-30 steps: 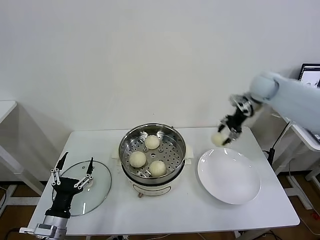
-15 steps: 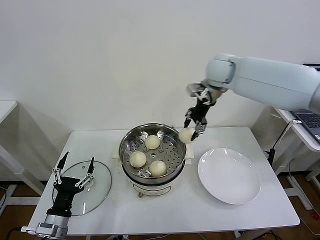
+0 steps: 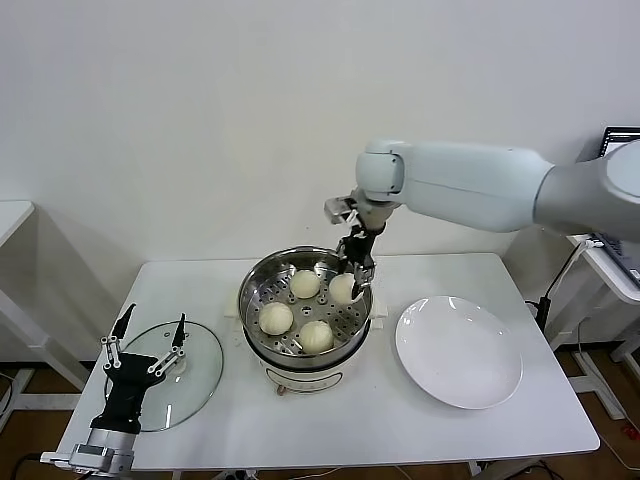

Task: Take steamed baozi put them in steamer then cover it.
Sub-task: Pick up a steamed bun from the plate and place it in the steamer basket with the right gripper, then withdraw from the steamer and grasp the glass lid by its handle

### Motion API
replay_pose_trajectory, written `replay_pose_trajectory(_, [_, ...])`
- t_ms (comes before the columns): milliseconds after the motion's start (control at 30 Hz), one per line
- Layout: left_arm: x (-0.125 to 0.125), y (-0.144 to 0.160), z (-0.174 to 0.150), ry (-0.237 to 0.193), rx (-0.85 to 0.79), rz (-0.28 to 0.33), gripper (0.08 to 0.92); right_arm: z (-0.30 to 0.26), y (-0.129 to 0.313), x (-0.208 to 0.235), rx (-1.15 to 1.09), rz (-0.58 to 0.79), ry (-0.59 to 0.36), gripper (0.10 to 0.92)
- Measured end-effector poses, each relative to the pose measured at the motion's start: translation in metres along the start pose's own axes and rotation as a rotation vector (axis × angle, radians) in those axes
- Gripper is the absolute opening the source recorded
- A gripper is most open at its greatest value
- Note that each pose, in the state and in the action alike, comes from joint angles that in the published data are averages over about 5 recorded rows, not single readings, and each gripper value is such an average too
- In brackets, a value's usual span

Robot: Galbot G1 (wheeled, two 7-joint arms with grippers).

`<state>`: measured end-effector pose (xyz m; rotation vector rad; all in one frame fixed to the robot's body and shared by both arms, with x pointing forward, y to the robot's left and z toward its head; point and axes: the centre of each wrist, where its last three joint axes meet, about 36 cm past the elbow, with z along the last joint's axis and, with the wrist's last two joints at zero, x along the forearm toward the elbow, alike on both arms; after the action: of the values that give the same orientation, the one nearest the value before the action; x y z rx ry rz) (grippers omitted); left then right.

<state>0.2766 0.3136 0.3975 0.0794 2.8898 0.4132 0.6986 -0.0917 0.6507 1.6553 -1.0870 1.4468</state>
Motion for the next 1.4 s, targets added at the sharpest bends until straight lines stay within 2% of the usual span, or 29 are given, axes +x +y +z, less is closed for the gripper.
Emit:
replay_pose_trajectory(567, [0.001,0.002,0.001,0.002,-0.002,-0.008,0.823,-0.004,-0.009,-0.036,0.003,-0.024,0.030,0.648])
replay_pose_trajectory(667, [0.001,0.003,0.001,0.001,-0.002,-0.010,0.823,-0.005,-0.009,-0.039,0.007,-0.024,0.036,0.686])
replay_pose_trajectory(767, [0.001,0.004,0.001,0.000,-0.003,-0.012,0.823,-0.006,-0.009,-0.041,0.013,-0.021,0.041,0.761])
replay_pose_trajectory(867, [0.001,0.004,0.001,0.000,-0.003,-0.013,0.823,-0.006,-0.009,-0.039,0.020,-0.015,0.043,0.811])
replay_pose_trajectory(1167, [0.000,0.004,-0.001,-0.002,-0.007,-0.017,0.823,-0.004,-0.002,-0.022,0.040,0.016,0.027,0.823])
replay_pose_trajectory(1400, [-0.003,0.008,-0.005,-0.013,-0.032,-0.025,0.823,0.007,0.020,0.004,0.063,0.111,-0.058,0.823])
